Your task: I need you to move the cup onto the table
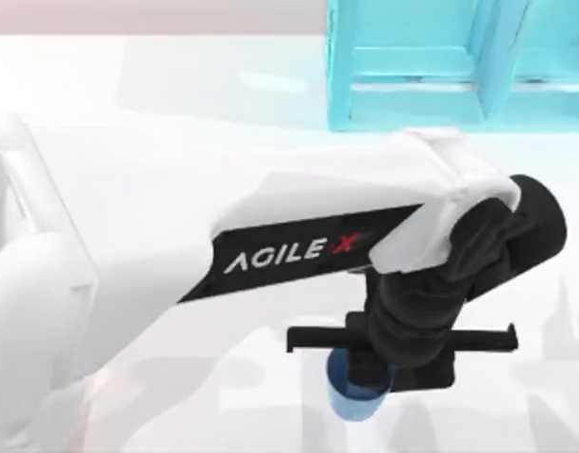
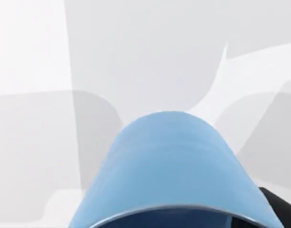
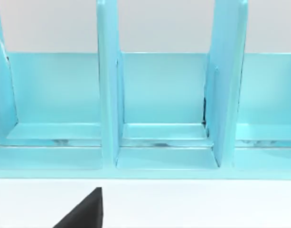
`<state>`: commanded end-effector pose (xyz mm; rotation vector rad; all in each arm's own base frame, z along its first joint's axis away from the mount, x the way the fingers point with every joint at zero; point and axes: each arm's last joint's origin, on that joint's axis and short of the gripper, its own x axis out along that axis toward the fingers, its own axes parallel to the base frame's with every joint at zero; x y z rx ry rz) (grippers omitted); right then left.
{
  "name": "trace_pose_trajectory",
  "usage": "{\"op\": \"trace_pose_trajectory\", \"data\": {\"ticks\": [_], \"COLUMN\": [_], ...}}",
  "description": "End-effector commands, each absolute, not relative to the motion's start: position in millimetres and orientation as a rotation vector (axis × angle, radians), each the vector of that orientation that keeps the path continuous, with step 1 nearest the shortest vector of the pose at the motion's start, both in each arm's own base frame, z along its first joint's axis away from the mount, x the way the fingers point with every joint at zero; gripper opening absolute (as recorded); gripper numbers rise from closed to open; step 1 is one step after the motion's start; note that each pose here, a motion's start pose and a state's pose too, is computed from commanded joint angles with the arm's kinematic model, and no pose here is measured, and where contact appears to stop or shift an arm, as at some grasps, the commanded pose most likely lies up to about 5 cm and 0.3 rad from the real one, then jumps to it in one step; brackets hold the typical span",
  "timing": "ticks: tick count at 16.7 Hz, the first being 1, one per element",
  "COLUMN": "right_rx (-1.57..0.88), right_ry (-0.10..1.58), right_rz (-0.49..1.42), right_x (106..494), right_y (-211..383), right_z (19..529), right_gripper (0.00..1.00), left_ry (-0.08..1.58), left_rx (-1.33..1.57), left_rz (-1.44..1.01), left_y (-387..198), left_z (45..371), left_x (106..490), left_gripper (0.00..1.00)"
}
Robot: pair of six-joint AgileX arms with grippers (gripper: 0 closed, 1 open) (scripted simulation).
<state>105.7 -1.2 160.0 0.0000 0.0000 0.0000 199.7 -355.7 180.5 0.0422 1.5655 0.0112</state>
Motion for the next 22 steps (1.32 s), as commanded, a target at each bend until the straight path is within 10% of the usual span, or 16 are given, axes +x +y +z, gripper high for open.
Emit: {"op": "trace_pose_trajectory", "data": {"ticks": [4, 17, 22], "right_rx": [0.0, 0.0, 0.0], "right_ry": [0.0, 0.0, 0.0], "right_rz": [0.0, 0.0, 0.0], "right_x": [105.7, 105.7, 105.7], "right_y": [-1.2, -1.2, -1.2], "right_z": [160.0, 160.0, 160.0], "right_gripper": [1.0, 1.0, 1.0], "left_ry": [1.565, 1.565, 1.565], "left_rx": [0.042, 0.042, 0.042], "left_rz": [0.011, 0.011, 0.011], "left_y": [-355.7, -355.7, -355.7], "left_z": [180.3, 180.3, 180.3], "left_x": [199.7, 199.7, 199.7], "left_gripper": [0.0, 0.98, 1.0]}}
